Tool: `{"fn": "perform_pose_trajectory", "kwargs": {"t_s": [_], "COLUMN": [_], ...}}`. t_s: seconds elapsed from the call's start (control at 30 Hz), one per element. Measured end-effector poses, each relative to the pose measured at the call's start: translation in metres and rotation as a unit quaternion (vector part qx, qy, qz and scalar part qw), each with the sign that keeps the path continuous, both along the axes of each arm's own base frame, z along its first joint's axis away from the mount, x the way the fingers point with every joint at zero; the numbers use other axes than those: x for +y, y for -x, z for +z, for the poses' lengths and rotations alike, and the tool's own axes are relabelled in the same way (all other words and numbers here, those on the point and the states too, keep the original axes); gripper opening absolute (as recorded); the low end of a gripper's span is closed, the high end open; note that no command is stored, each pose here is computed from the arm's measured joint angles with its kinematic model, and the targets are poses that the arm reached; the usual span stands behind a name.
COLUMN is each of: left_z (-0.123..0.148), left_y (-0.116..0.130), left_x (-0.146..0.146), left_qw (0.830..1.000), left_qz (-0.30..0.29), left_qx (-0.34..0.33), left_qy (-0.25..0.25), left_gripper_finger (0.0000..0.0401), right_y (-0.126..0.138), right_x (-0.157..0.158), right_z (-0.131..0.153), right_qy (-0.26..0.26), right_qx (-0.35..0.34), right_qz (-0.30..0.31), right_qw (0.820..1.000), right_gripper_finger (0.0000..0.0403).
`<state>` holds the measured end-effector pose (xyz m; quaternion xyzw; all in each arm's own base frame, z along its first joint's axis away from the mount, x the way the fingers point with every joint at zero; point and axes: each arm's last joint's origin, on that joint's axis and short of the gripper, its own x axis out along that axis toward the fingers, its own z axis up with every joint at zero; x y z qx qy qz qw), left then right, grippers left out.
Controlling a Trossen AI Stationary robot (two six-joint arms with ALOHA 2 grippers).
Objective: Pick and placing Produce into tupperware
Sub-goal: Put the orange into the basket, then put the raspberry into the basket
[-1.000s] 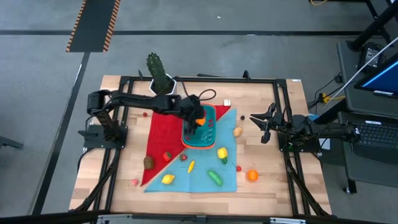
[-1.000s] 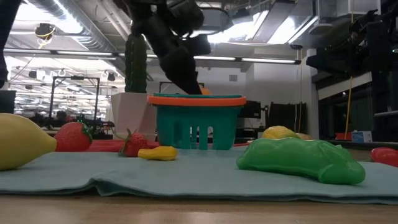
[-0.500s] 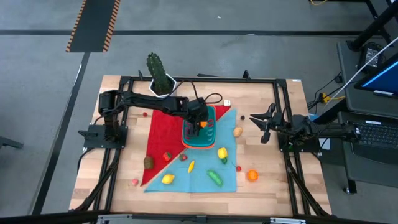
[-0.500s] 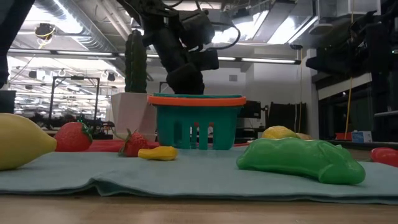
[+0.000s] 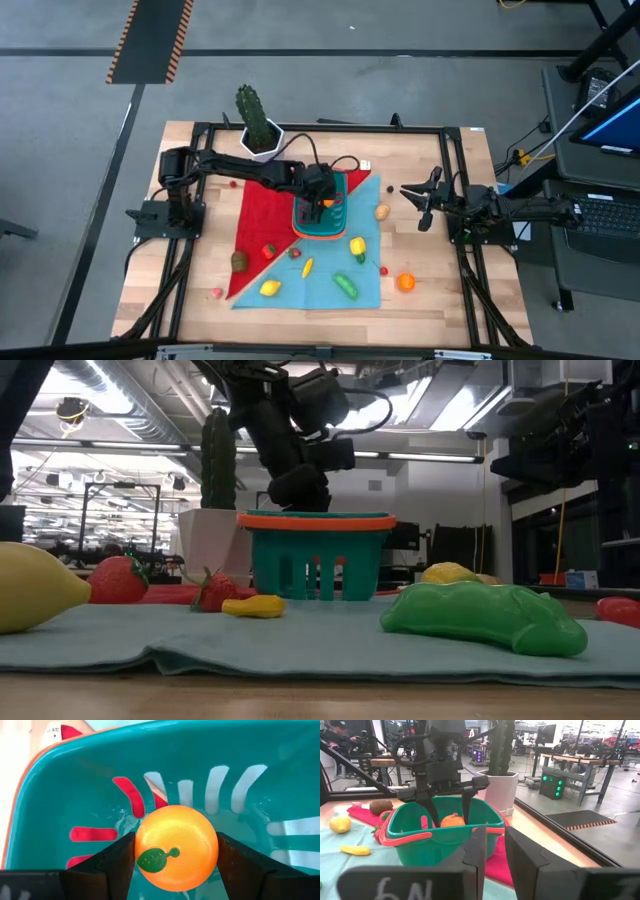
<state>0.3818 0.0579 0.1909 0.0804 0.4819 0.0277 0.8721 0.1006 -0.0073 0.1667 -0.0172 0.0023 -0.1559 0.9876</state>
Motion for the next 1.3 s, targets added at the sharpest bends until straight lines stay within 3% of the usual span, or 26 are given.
{"fn": "perform_pose_trajectory", "kwargs": {"t_s": [0.67,0.8,1.1,1.3], "left_z": [-0.02,-0.021,-0.021,-0.019], "left_y": [-0.007,-0.006,-0.006,-0.006], "left_x": [0.0,0.001,0.001,0.001], "left_qw": [1.0,0.999,0.999,0.999], "left_qz": [0.004,0.016,0.017,0.017], "left_qx": [0.017,0.025,0.025,0.023], "left_qy": [-0.009,-0.034,-0.037,-0.038], "left_gripper_finger": [0.0234,0.0234,0.0268,0.0269], "right_y": [0.0,0.0,0.0,0.0], "right_x": [0.0,0.0,0.0,0.0], "right_z": [0.0,0.0,0.0,0.0], "right_qy": [-0.001,-0.001,-0.001,-0.001], "right_qx": [0.0,-0.001,-0.001,0.0], "right_qz": [0.0,0.0,0.0,0.0], "right_qw": [1.0,1.0,1.0,1.0], "right_gripper_finger": [0.0073,0.0073,0.0073,0.0073]}}
